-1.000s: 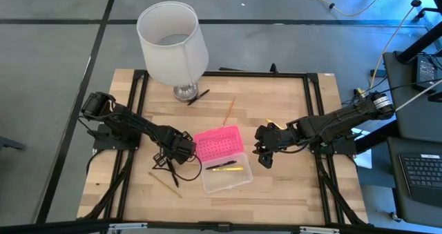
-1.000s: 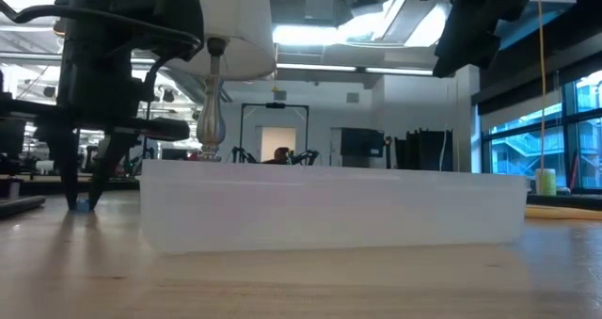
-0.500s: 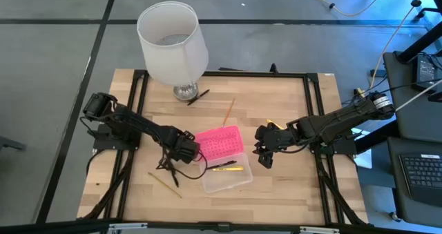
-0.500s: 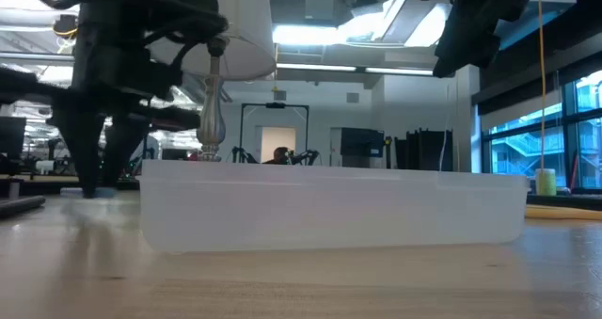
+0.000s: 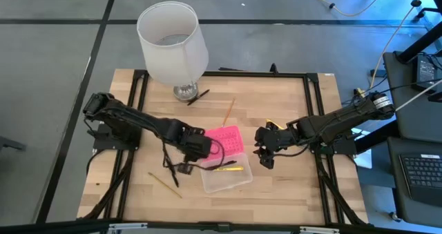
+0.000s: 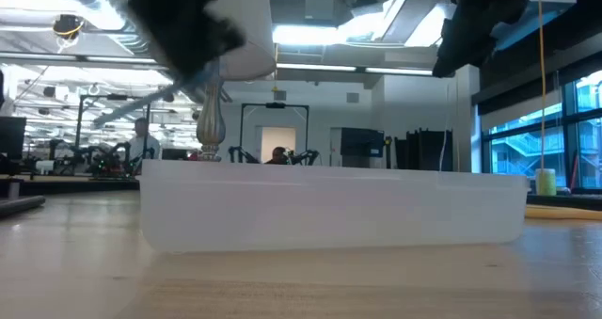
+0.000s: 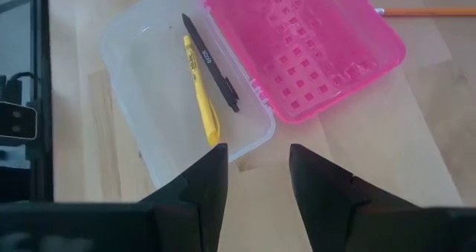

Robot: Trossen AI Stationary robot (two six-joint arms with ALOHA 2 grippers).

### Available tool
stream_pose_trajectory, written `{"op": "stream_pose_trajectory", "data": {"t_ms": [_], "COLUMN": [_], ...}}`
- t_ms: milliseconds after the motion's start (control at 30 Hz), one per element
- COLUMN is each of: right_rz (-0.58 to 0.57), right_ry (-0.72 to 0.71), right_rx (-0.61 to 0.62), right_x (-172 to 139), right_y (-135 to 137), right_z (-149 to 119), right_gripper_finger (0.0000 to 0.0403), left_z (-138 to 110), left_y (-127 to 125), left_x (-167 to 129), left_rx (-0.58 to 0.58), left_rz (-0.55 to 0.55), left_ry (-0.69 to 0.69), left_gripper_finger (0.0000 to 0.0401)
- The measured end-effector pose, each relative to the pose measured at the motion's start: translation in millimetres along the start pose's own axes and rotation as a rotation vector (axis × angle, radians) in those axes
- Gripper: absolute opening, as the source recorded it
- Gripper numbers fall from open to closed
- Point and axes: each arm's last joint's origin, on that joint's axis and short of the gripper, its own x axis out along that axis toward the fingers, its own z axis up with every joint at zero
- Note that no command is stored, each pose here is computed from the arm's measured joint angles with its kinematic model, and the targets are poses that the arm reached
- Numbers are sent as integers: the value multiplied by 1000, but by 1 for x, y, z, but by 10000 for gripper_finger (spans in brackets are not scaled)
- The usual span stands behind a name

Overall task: Pick & place school supplies into a supply box
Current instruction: Put the blue pen into the transparent supply box

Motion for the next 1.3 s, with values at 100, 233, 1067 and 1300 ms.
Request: {"op": "stream_pose_trajectory", "data": {"t_ms": [100, 233, 1067, 1300], "right_rz": [-50, -144, -214, -210], "right_ry": [69, 186, 369, 374], "right_rx": [61, 101, -146, -169], "right_x": [0, -6, -27, -27], "right_y": [-11, -29, -50, -50], "right_z": [-2, -8, -21, -22], "right_gripper_finger": [149, 149, 149, 149], "left_z": [25, 52, 106, 100], "left_y": [-2, -4, -5, -4], "left_x": [-14, -20, 118, 130], "left_rx": [-69, -118, -433, -476], "left_rz": [-19, -58, -43, -22], "left_ry": [-206, -481, -66, -3], "left_gripper_finger": [29, 29, 29, 29]}}
